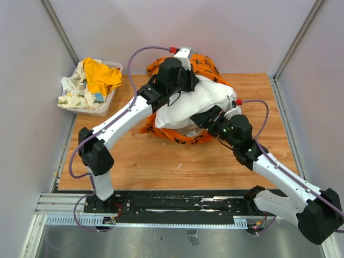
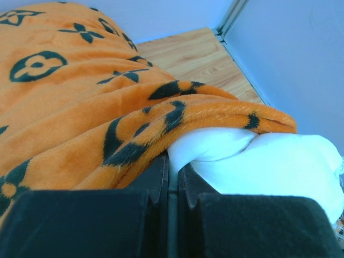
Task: Remove the pillowcase from the pillow
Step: Remove the pillow from the pillowcase.
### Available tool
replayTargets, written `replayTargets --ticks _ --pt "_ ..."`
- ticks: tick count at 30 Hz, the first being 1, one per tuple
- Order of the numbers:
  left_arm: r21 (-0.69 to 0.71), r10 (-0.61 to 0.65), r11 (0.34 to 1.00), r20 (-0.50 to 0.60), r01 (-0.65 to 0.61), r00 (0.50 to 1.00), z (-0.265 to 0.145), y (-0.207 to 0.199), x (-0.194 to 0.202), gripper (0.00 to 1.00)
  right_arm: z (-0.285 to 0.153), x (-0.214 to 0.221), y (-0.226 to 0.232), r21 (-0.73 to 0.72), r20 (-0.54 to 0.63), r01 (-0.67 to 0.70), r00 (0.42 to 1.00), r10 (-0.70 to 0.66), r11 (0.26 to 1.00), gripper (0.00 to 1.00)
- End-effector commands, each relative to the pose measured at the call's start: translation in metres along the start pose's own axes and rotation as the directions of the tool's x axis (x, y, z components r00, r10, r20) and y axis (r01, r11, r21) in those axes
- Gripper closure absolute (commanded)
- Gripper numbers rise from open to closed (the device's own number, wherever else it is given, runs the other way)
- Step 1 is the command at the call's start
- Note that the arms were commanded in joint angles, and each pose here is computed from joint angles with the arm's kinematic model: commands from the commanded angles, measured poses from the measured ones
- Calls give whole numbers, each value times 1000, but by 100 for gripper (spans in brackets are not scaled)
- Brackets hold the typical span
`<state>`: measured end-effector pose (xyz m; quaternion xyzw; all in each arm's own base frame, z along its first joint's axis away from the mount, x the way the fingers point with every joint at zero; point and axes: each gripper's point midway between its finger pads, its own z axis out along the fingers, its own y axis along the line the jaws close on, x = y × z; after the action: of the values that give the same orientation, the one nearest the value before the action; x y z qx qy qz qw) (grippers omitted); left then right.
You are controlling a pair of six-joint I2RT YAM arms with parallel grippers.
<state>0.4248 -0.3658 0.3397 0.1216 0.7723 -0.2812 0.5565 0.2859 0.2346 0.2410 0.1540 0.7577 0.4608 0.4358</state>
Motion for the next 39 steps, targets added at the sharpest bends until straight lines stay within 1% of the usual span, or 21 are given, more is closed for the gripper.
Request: replayTargets --ticks 1,4,9,13,17,19,21,22,25,27,30,32,34,37,39 --pt "8 -25 1000 151 24 988 -4 -9 -45 100 -12 -39 45 -143 181 47 983 -21 989 2" --pt "3 -24 1000 146 24 989 -2 -7 -42 100 -19 -44 53 -174 212 109 975 -71 979 2" --pt "61 -52 997 126 45 991 3 -18 -38 100 -29 -47 66 -270 275 187 955 -110 945 2" --pt "78 -65 995 100 57 993 7 -25 -26 100 -20 -54 62 -234 302 201 945 -126 951 2" --pt "78 -58 996 65 53 996 10 -30 -8 100 -25 -64 83 -291 349 246 927 -136 925 2" --pt "76 -61 995 51 57 997 12 -29 -1 100 -29 -65 93 -312 347 273 924 -158 910 2" --pt "78 -58 995 49 54 997 15 -28 2 100 -29 -60 102 -334 317 311 926 -204 890 1" --pt "77 -56 996 54 51 997 16 -27 -1 100 -27 -56 105 -344 295 335 925 -238 877 0" --pt "80 -67 995 68 62 995 20 -21 -15 100 -16 -36 94 -319 170 321 945 -280 892 0" --pt "132 -125 984 61 116 990 21 -13 -26 100 -14 -22 85 -338 136 313 950 -283 888 0" --pt "213 -233 952 40 220 972 21 1 -42 100 -19 -11 78 -413 160 278 960 -231 867 0" --pt "189 -237 957 66 221 969 20 14 -53 100 -21 -4 72 -432 150 260 965 -216 863 1" --pt "178 -226 962 91 207 970 17 16 -63 100 -24 -3 70 -434 149 263 964 -219 862 2" --pt "193 -222 961 100 200 970 16 13 -71 100 -32 -14 76 -438 214 281 955 -204 854 2" --pt "206 -229 956 90 207 969 16 10 -70 100 -32 -29 74 -393 258 259 952 -164 883 2"
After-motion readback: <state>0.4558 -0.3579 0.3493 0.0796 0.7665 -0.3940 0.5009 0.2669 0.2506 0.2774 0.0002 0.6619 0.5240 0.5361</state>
